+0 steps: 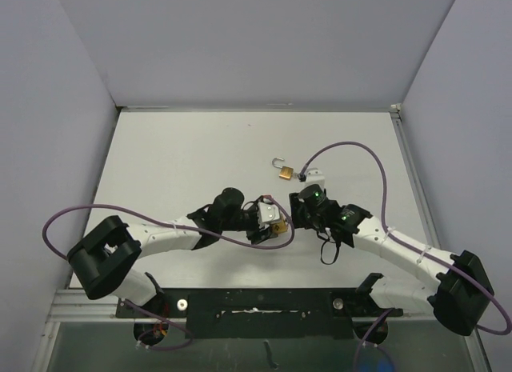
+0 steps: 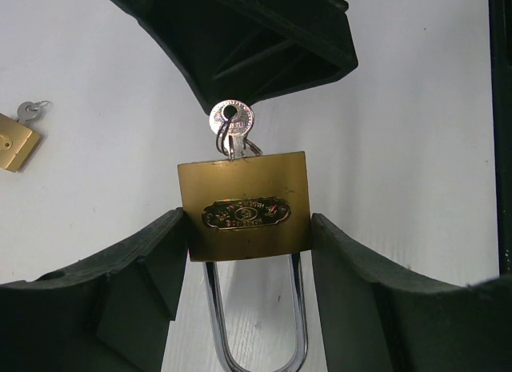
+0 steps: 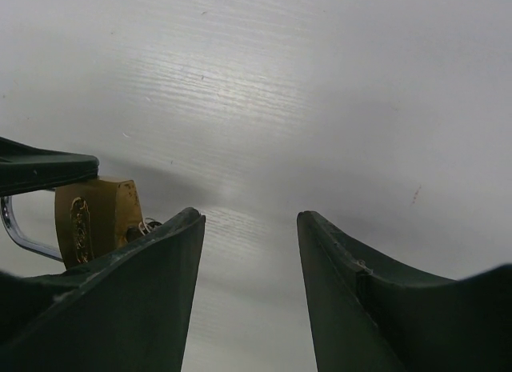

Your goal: Unlock with the key

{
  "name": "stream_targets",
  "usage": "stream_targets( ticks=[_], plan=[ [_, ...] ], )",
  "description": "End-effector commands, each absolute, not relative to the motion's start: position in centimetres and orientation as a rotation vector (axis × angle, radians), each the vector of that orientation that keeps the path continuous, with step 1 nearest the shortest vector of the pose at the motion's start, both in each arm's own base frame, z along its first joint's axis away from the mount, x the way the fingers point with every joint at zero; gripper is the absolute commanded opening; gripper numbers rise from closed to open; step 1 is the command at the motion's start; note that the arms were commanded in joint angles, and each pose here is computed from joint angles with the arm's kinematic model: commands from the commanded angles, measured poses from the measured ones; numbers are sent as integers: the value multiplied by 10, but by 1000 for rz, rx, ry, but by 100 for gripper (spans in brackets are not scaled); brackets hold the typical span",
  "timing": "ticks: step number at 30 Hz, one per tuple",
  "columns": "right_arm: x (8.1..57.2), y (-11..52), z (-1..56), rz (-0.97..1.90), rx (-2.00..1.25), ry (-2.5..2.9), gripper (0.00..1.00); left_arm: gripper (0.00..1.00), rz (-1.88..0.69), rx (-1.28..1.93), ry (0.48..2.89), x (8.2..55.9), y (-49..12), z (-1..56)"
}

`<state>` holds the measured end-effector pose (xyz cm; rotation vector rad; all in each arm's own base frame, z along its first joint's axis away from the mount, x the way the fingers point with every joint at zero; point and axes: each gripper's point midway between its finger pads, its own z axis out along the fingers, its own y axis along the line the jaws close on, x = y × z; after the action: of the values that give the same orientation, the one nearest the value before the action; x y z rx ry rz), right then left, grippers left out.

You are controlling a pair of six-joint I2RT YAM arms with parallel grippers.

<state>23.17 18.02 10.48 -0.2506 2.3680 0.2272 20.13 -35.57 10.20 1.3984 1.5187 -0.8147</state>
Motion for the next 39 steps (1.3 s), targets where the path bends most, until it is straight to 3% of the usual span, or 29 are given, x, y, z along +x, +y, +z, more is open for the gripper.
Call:
stream_targets(
  ticks=[1,39],
  plan=[
    [239,196,124,275,-256,2318,52,0,-789,1302,1301,222,-381,170],
    [236,216,106,301,-383,2375,51,0,-734,1260,1225,229,-380,204]
  ],
)
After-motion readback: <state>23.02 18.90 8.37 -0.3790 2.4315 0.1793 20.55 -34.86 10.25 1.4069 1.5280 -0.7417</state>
